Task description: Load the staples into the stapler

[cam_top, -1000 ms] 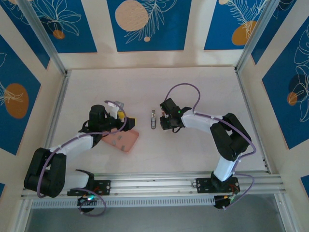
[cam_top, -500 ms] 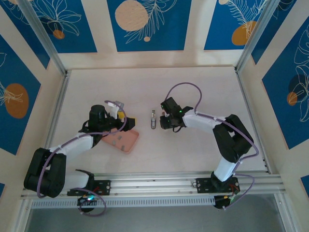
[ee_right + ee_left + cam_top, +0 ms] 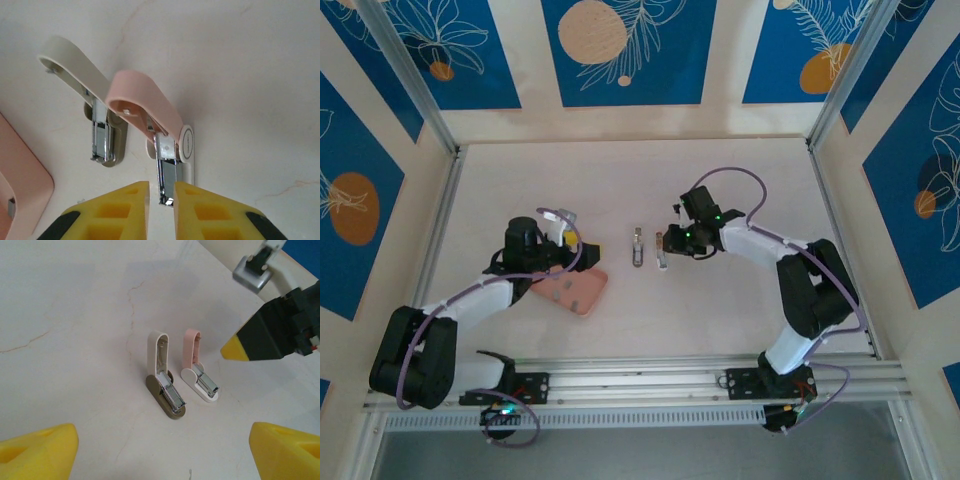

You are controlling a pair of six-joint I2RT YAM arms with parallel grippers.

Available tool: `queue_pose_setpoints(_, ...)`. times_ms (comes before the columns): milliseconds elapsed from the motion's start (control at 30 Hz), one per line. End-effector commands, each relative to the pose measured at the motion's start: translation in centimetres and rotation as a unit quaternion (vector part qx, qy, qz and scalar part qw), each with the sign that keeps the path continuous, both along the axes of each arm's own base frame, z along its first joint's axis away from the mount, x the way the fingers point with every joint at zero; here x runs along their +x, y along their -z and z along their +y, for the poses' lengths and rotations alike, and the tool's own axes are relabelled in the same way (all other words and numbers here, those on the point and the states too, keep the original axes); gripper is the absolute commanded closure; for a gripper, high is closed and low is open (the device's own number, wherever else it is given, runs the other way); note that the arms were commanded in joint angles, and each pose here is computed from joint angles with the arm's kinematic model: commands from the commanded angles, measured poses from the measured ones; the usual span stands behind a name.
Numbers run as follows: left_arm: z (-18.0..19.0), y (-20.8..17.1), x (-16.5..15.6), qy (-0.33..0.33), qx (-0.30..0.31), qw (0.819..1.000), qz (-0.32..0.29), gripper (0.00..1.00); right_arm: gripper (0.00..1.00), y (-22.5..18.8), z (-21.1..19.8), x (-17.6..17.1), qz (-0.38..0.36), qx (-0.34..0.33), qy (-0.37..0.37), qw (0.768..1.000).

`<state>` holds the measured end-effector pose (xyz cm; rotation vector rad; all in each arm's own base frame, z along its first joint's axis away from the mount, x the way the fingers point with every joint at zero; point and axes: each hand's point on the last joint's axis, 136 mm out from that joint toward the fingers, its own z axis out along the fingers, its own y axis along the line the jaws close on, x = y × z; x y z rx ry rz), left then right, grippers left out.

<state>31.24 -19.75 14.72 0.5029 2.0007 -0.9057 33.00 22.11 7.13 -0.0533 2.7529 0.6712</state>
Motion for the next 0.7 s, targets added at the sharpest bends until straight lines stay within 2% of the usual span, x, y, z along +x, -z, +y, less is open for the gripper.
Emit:
queue_pose_setpoints(0, -0.5, -0.7, 0.3, 0.006, -0.002, 1.0, -0.011, 0.12, 0.82, 0.5, 1.1, -0.8, 0.044, 0.03, -0.009, 0.999)
queue_pose_setpoints(433, -0.6, -0.6, 0.5, 0.008, -0.003, 1.0, -0.01, 0.12, 0.92, 3.3, 1.1, -1.1, 0.084, 0.014, -0.009, 0.996)
queue_pose_setpoints(667, -0.7, -0.5, 0.7, 0.008, -0.004, 1.0, -0.008, 0.12, 0.94, 2.3, 1.9, -0.9, 0.075, 0.037, -0.022, 0.996)
